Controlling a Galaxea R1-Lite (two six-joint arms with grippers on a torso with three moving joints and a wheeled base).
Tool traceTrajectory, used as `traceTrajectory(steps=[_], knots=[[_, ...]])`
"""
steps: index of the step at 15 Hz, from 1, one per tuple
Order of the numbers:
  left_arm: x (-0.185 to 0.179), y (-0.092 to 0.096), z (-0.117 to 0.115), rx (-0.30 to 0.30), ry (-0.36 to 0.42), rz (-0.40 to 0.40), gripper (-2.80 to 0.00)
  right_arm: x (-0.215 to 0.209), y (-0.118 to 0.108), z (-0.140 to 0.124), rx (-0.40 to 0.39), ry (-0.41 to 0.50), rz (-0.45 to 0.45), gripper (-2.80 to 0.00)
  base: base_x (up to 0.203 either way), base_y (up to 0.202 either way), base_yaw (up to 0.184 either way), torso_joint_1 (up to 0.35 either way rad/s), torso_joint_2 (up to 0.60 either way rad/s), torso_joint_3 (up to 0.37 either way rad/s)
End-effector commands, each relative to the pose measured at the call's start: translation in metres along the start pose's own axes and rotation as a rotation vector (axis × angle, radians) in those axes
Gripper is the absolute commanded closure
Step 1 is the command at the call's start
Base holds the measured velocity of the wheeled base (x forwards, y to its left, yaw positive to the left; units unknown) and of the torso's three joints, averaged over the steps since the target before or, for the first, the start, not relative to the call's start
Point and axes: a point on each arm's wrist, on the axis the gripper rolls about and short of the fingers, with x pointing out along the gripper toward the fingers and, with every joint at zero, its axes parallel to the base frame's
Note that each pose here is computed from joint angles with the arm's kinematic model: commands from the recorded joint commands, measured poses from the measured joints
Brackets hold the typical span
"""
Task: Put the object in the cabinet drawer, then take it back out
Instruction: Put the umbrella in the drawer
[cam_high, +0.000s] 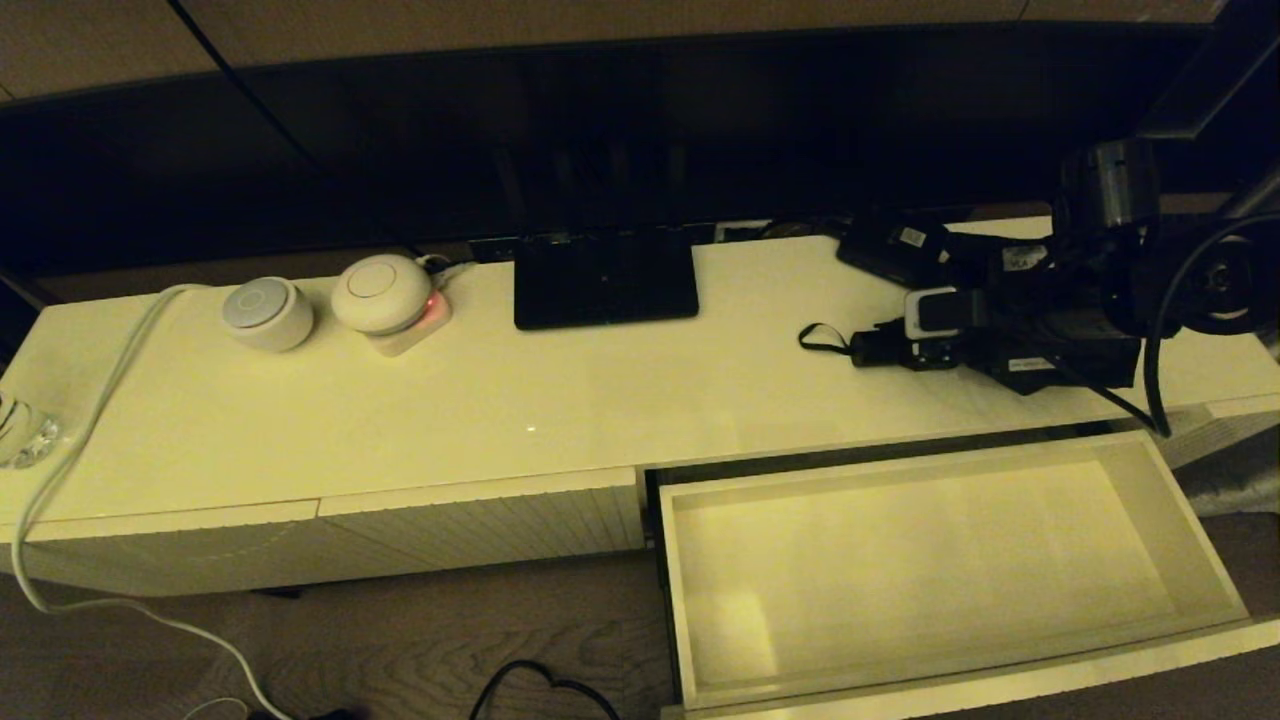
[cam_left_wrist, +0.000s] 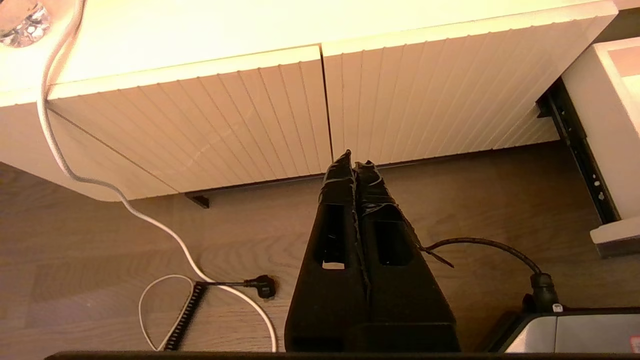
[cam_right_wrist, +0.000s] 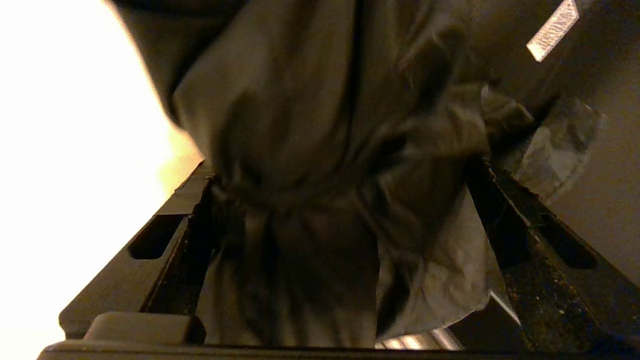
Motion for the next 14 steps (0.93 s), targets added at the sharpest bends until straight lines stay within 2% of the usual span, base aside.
traceTrajectory(steps=[1, 2, 3, 10, 14], knots=[[0.000, 0.000, -0.001, 0.000, 0.003, 0.000, 0.00, 0.009, 0.002, 0.003, 0.013, 0.000, 0.010, -2.80, 0.000, 0.000, 0.000, 0.000, 0.00, 0.000], [0.000, 0.000, -0.001, 0.000, 0.003, 0.000, 0.00, 0.010, 0.001, 0.003, 0.025, 0.000, 0.005, -2.80, 0.000, 0.000, 0.000, 0.000, 0.00, 0.000], [0.000, 0.000, -0.001, 0.001, 0.003, 0.000, 0.00, 0.010, 0.002, 0.003, 0.033, -0.002, 0.004, 0.00, 0.000, 0.000, 0.000, 0.000, 0.00, 0.000], [0.000, 0.000, -0.001, 0.000, 0.003, 0.000, 0.00, 0.008, 0.008, 0.002, 0.042, 0.015, 0.024, 0.00, 0.000, 0.000, 0.000, 0.000, 0.00, 0.000], [0.000, 0.000, -0.001, 0.001, 0.003, 0.000, 0.00, -0.015, 0.004, -0.003, 0.048, 0.032, -0.005, 0.00, 0.000, 0.000, 0.000, 0.000, 0.00, 0.000]])
